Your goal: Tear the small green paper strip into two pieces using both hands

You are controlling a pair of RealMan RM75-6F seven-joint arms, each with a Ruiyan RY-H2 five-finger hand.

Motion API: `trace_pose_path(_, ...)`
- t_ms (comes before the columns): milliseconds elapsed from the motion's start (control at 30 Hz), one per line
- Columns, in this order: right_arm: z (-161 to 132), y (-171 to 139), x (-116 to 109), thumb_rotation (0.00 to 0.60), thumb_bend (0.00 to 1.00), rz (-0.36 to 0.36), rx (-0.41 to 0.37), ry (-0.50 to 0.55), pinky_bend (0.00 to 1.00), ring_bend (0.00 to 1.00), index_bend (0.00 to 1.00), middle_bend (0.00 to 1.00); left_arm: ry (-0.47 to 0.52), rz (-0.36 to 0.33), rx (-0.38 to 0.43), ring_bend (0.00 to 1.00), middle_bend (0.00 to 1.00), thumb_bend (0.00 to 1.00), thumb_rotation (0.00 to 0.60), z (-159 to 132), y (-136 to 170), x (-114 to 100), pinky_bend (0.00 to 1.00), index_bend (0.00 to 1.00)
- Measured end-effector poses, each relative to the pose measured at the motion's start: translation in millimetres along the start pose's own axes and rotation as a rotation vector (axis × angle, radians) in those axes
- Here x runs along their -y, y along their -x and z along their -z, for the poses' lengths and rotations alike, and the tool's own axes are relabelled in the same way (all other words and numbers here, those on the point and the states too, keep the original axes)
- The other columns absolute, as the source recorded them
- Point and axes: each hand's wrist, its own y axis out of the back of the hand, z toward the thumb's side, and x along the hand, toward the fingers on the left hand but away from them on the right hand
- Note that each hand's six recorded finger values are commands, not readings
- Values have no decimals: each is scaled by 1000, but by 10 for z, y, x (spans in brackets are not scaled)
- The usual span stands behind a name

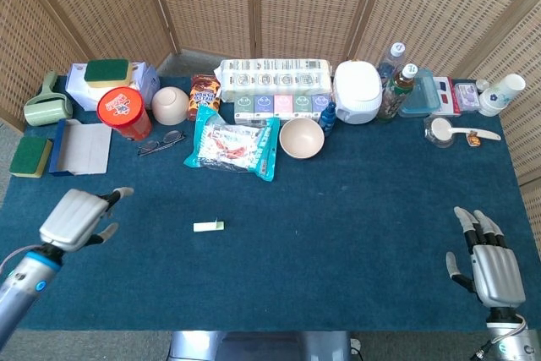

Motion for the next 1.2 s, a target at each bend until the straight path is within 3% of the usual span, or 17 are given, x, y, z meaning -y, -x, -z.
trace_pose_path(233,52,-8,10,600,496,-4,17,-1,107,34,31,139,-74,-22,81,1000,989,303,600,-193,-369,-16,998,301)
trace_pose_path(500,68,7,41,600,496,-15,21,2,107,34,32,139,-110,-40,86,1000,1000,305,600,-359,-524,50,1000,341)
trace_pose_path(833,51,34,66,600,496,-23,17,3,107,34,32,139,-63,35,14,1000,1000,285,600,-423,-614,267,1000,372)
trace_pose_path(1200,90,19,81,600,496,-27,29,5,108,34,32,139,-18,90,26,1000,1000,282,600,-571,-682,456,1000,373)
